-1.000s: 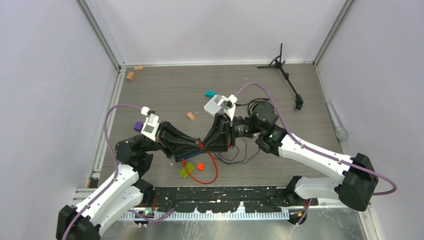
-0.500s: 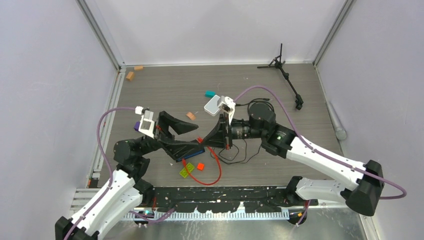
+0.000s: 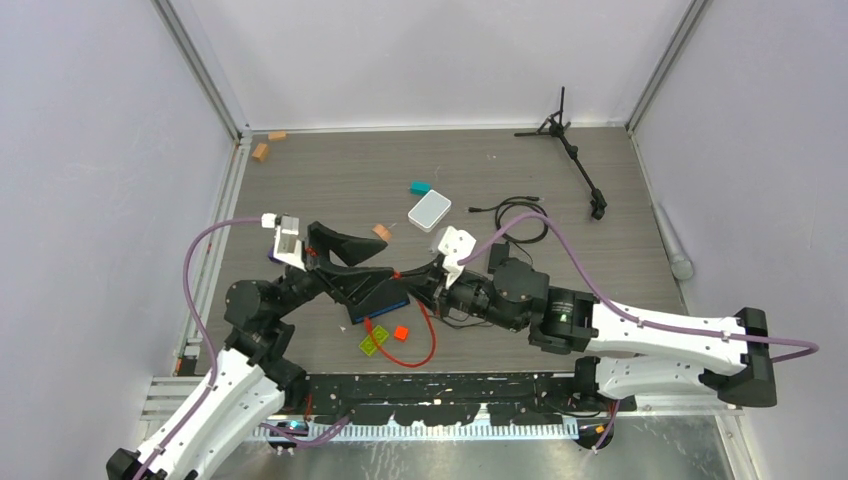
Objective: Insert the plug into the switch port
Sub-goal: Pick up the connector from the center of the board.
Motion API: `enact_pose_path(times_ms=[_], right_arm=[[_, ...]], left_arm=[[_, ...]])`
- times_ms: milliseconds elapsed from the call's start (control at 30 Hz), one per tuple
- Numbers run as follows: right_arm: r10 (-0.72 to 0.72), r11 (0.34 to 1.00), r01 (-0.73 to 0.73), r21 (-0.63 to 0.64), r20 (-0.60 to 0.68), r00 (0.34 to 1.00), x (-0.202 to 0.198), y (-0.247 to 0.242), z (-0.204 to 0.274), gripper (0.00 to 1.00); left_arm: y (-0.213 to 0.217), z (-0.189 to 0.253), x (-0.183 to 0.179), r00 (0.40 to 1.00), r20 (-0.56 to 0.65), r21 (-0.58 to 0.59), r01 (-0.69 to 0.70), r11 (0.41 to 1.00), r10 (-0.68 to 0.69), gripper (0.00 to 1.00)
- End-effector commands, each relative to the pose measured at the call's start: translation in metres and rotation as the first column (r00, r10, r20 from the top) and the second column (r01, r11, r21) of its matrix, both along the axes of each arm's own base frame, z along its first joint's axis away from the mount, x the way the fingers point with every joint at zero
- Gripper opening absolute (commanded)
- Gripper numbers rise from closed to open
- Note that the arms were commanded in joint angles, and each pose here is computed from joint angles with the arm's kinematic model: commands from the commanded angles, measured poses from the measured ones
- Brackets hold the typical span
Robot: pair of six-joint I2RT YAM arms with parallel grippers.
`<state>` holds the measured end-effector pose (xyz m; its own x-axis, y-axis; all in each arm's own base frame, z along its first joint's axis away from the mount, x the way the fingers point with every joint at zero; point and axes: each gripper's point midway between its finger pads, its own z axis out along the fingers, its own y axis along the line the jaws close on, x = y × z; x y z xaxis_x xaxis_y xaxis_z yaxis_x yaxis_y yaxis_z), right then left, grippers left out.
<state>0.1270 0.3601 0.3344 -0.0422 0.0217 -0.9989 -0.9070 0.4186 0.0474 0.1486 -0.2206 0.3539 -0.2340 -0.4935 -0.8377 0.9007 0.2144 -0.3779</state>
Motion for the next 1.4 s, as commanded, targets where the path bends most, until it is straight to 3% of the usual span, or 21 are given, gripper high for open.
enact_pose_path(times_ms=[0, 200, 467, 633, 800, 900, 967, 1033, 1167, 1367], right_arm=[[-0.149, 0.988, 0.144, 0.057, 0.074, 0.986, 0.024, -0.005, 0.024, 0.0], [-0.184, 0.981, 0.178, 0.077, 0.076, 0.98, 0.025, -0.01, 0.026, 0.01], [-0.169, 0.984, 0.163, 0.074, 0.075, 0.983, 0.023, -0.002, 0.026, 0.0], [-0.161, 0.985, 0.156, 0.068, 0.078, 0.984, 0.022, 0.002, 0.026, 0.0], [-0.151, 0.988, 0.148, 0.045, 0.086, 0.985, 0.02, 0.007, 0.023, 0.0], [-0.161, 0.987, 0.159, 0.034, 0.092, 0.983, 0.02, 0.008, 0.02, 0.01], [-0.168, 0.985, 0.166, 0.037, 0.092, 0.981, 0.021, 0.006, 0.02, 0.01], [-0.164, 0.986, 0.161, 0.039, 0.085, 0.983, 0.019, 0.001, 0.022, 0.13], [-0.09, 0.996, 0.09, 0.005, 0.03, 0.995, 0.006, -0.008, 0.012, 0.49], [0.146, 0.985, -0.125, 0.123, -0.188, 0.971, -0.01, -0.021, 0.002, 0.58]], left_arm=[[-0.001, 0.016, -0.008, 0.998, 0.036, -0.039, 0.043, 0.998, -0.042, 0.67], [-0.004, 0.013, -0.015, 0.995, 0.024, -0.035, 0.095, 0.995, -0.094, 0.56], [-0.007, 0.008, -0.013, 0.994, -0.006, -0.028, 0.11, 0.994, -0.11, 0.53], [-0.009, 0.005, -0.01, 0.994, -0.022, -0.021, 0.111, 0.994, -0.111, 0.3], [-0.01, 0.004, -0.005, 0.994, -0.042, -0.026, 0.103, 0.994, -0.104, 0.22], [-0.011, 0.002, -0.004, 0.993, -0.05, -0.021, 0.104, 0.994, -0.105, 0.01], [-0.012, -0.001, -0.005, 0.992, -0.053, -0.013, 0.113, 0.994, -0.113, 0.0], [-0.013, -0.002, -0.009, 0.99, -0.034, -0.001, 0.135, 0.991, -0.135, 0.0], [-0.014, 0.002, -0.026, 0.978, 0.039, -0.001, 0.207, 0.978, -0.206, 0.0], [-0.01, 0.011, -0.046, 0.95, 0.144, -0.035, 0.285, 0.958, -0.277, 0.0]])
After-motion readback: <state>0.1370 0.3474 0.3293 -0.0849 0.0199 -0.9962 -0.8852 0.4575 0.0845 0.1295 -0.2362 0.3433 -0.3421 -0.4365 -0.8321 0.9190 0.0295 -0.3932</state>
